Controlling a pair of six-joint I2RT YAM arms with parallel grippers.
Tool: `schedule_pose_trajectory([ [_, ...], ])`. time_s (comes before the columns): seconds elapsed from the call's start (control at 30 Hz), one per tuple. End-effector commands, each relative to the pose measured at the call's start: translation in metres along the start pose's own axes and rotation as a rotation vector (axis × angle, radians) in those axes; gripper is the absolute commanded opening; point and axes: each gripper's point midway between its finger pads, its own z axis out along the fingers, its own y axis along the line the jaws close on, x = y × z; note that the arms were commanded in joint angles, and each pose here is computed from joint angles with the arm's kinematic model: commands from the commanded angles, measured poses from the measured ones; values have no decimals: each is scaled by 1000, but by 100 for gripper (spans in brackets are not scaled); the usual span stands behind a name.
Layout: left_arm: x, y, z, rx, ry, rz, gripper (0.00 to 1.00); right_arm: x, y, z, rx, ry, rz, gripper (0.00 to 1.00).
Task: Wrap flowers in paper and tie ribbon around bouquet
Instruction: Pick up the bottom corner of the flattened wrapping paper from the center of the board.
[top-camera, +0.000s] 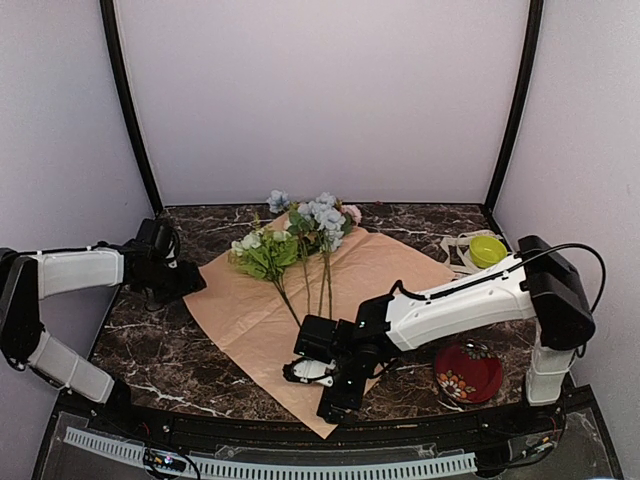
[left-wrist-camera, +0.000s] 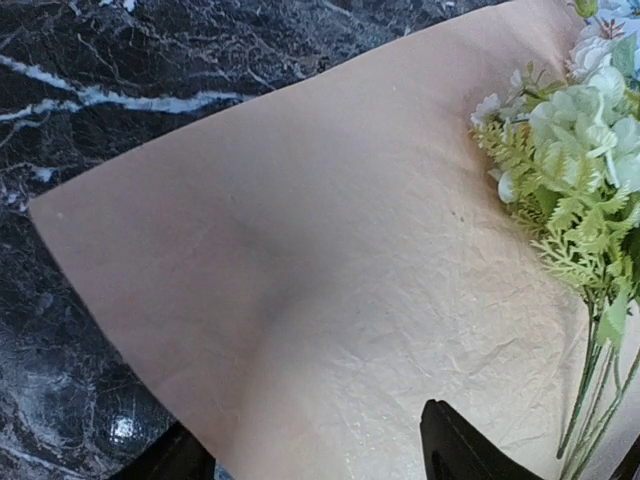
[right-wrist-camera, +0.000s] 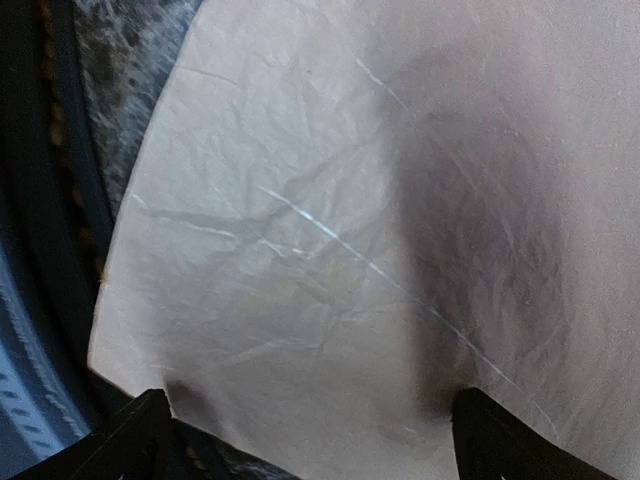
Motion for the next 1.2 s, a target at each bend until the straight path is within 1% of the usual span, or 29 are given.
schedule_pose_trajectory([
  [0.0,-22,-3,-35,-6,-104,16,73,15,0,14,61,97,-71,97],
  [0.1,-30,-6,-53,11,-168,31,73,17,1,21,76,121,-72,93],
  [0.17,-36,-10,-66,36,-215,43,74,22,-6,24,117,142,-63,87],
  [0.23,-41,-17,-79,74,-262,57,74,26,-12,25,140,157,-59,76],
  [0.37,-50,-33,-103,150,-344,114,74,18,-23,21,145,120,-23,49],
  [0.5,-44,-61,-111,230,-413,236,74,10,-36,25,113,93,29,31],
  [0.53,-38,-74,-112,262,-427,284,74,8,-38,25,100,87,40,28],
  [0.6,-24,-104,-119,339,-452,418,72,5,-41,23,74,73,64,22],
  [0.7,10,-148,-140,493,-498,668,59,-3,-42,13,6,28,97,8],
  [0.73,26,-161,-150,559,-518,760,53,-5,-42,9,-27,13,107,3],
  [0.77,48,-174,-162,649,-535,867,50,-8,-43,6,-60,-5,118,0],
  [0.83,88,-187,-181,796,-575,1076,49,-8,-43,5,-110,-19,138,0],
  [0.9,136,-189,-192,911,-600,1332,50,-6,-44,3,-148,-22,156,0],
  [0.93,157,-187,-190,933,-610,1449,54,-6,-43,2,-170,-22,162,0],
  [1.0,180,-183,-177,882,-602,1599,60,-10,-40,-4,-222,-41,167,0],
  [1.03,188,-182,-168,849,-572,1662,62,-12,-38,-7,-248,-49,165,0],
  [1.1,207,-175,-143,775,-458,1791,65,-15,-33,-13,-291,-64,157,0],
  [1.17,222,-169,-118,701,-372,1911,67,-15,-31,-14,-311,-62,151,0],
])
